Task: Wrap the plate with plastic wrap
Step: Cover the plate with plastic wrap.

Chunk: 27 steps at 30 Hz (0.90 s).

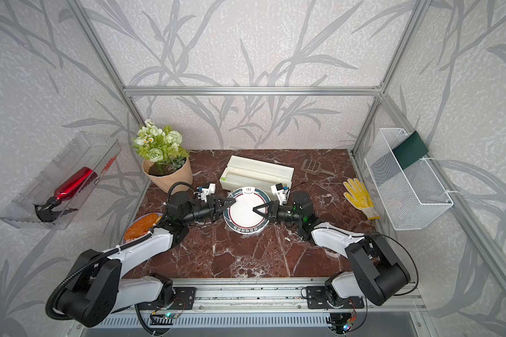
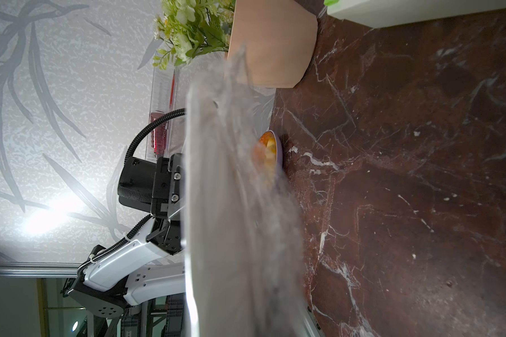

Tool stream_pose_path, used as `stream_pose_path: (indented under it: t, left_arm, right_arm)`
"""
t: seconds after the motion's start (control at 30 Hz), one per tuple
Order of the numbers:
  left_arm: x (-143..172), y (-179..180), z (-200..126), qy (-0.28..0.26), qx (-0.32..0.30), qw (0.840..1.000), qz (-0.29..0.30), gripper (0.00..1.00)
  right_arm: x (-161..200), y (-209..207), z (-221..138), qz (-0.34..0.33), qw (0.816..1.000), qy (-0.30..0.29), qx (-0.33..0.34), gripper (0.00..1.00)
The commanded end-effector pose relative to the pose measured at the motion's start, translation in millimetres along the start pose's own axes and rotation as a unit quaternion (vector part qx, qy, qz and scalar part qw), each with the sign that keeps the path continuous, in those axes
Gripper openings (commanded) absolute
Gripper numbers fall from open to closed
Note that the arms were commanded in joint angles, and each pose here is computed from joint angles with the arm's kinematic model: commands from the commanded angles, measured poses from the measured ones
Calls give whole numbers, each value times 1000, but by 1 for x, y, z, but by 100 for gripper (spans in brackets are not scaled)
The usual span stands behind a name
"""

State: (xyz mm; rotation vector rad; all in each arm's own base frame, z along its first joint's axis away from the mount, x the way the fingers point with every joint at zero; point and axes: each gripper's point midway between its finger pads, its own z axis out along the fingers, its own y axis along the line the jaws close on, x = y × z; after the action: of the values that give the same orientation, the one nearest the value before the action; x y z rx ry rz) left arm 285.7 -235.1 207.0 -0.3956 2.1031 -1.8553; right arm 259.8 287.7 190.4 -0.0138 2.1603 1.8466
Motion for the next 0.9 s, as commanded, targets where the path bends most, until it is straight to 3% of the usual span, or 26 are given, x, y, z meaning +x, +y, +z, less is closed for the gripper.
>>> stream_pose_path:
  t: [0.0, 0.1, 0.17, 0.27, 0.37, 0.5, 0.67, 0.87]
  left_arm:
    - [6, -26, -1, 17, 45, 999, 25, 23]
    - [8, -19, 0, 23, 38, 999, 17, 27]
    - [9, -13, 1, 27, 27, 999, 11, 42]
    - [10, -1, -5, 23, -27, 999, 23, 55]
    - [7, 5, -22, -2, -108, 992, 62, 59]
    - [2, 0, -37, -17, -161, 982, 95, 63]
    - [7, -14, -30, 13, -127, 987, 94, 64]
    - [26, -29, -14, 89, -60, 991, 77, 64]
  right_arm:
    - [-3, 17, -1, -18, 1000, 0, -21, 10]
    - [-3, 24, -1, -22, 999, 2, -29, 10]
    - [-3, 26, -2, -25, 999, 3, -30, 10]
    - [-1, 25, -5, -26, 999, 9, -21, 10]
    - [-1, 27, -11, -29, 999, 7, -18, 10]
    - [5, 32, -16, -38, 999, 21, -21, 10]
    - [18, 39, -18, -45, 997, 57, -39, 10]
    - [28, 46, -20, -50, 993, 88, -54, 10]
